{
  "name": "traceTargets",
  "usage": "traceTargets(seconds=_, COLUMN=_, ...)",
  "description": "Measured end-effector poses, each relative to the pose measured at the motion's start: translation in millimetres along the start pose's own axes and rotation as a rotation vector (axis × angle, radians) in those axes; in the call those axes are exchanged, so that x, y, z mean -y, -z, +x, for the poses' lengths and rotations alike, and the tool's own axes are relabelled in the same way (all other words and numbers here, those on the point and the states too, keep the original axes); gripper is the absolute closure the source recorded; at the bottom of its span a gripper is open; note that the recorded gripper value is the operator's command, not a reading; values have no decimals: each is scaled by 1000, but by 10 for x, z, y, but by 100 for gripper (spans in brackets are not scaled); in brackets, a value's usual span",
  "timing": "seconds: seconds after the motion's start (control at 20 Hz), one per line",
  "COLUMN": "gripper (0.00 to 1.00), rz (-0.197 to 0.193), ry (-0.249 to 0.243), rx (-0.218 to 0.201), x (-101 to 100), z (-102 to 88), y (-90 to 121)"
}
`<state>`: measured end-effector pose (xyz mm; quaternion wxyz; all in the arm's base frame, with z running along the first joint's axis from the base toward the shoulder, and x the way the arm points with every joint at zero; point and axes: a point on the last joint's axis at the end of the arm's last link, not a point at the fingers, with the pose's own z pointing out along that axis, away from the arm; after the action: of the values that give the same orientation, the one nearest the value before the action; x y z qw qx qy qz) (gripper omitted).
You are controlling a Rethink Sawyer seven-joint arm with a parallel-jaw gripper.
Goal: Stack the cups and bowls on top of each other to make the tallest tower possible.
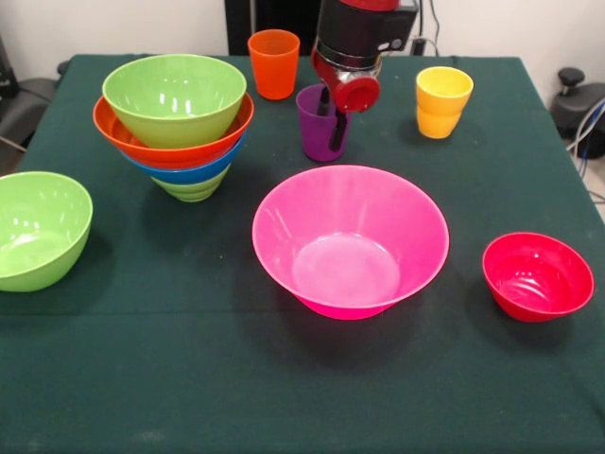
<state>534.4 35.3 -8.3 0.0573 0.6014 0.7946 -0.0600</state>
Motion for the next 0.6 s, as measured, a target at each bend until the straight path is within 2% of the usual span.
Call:
traceTargets(seconds=0.3, gripper=0, rz=0, ry=11, rx=11, x=20, z=38, y=-38)
traceTargets(seconds=0.6, gripper=0, rz=26, ry=36, rx=8, x=101, z=178, y=-149)
